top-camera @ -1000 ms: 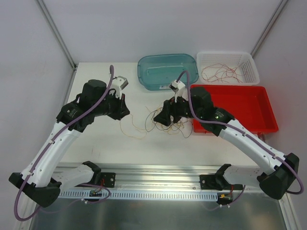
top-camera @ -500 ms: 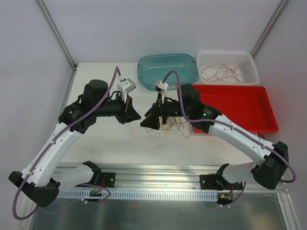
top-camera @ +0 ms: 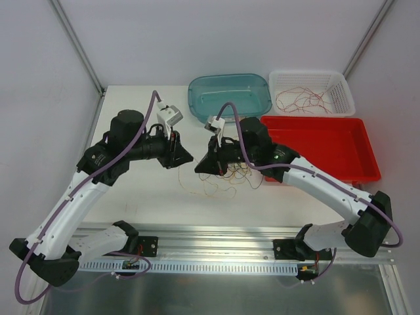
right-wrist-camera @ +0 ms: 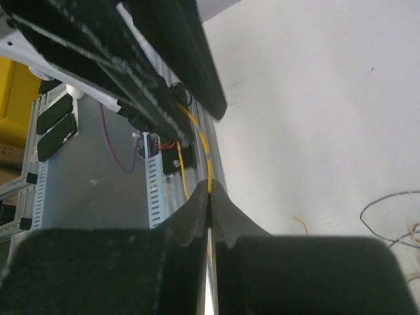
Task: Untangle the cables
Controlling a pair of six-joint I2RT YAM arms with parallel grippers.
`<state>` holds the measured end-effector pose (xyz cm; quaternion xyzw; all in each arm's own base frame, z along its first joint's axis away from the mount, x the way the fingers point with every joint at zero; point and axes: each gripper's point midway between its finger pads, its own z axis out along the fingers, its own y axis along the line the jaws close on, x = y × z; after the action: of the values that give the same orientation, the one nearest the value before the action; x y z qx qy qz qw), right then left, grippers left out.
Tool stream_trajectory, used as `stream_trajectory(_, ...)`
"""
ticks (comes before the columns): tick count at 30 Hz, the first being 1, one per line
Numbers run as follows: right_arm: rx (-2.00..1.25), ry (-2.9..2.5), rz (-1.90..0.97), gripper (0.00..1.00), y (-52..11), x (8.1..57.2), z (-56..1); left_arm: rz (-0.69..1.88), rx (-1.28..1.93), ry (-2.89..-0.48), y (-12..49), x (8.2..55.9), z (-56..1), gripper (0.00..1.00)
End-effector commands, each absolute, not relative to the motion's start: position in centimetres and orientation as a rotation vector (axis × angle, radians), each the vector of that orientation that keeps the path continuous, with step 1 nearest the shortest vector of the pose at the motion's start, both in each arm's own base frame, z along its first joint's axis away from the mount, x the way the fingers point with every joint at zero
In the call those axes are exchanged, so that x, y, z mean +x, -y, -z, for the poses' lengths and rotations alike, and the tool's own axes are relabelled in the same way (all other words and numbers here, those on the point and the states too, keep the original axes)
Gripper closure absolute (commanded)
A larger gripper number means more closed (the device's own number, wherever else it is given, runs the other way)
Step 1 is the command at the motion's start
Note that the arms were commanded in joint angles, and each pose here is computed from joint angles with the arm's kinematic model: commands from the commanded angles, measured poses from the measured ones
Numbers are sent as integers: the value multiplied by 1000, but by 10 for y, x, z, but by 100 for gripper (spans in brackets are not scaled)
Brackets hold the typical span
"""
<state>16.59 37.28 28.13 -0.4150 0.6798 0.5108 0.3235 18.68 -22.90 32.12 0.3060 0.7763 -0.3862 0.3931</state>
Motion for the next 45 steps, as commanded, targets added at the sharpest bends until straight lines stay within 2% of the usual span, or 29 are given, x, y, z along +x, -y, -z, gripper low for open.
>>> stream_trajectory(1,-1103,-1700,-1271,99,-356,162,-311,905,674,-1950,223,201,-328,77)
stream_trajectory(2,-1082,-1716,-1241,99,-351,166,-310,904,653,-1952,223,203,-329,70)
stream_trajectory(3,-1071,-1743,-1226,99,-346,167,-307,897,636,-1948,222,205,-331,53)
stream_trajectory(6,-999,-1788,-1164,99,-325,177,-308,867,567,-1916,214,206,-344,20)
stream_trajectory(8,-921,-1795,-1097,99,-306,189,-316,819,502,-1897,205,211,-351,13)
stream_trajectory(9,-894,-1824,-1068,99,-296,192,-315,804,483,-1876,199,209,-356,5)
stream_trajectory(11,-794,-1825,-987,99,-269,205,-328,751,429,-1859,189,213,-359,1)
stream_trajectory(17,-402,-1939,-623,99,-168,241,-348,547,241,-1863,149,227,-341,1)
stream_trajectory(22,18,-1962,-357,99,-82,268,-351,344,122,-1937,118,240,-294,1)
stream_trajectory(30,490,-1928,-335,99,-17,318,-320,110,94,-1939,89,254,-238,1)
stream_trajectory(40,1006,-1840,-301,99,84,376,-245,110,168,-1949,94,256,-214,1)
stream_trajectory(42,1068,-1851,-287,95,98,384,-226,92,179,-1956,93,256,-211,1)
stream_trajectory(43,1097,-1854,-282,86,103,386,-220,87,186,-1956,93,256,-210,1)
stream_trajectory(45,1144,-1871,-265,76,115,390,-204,90,194,-1959,93,255,-208,1)
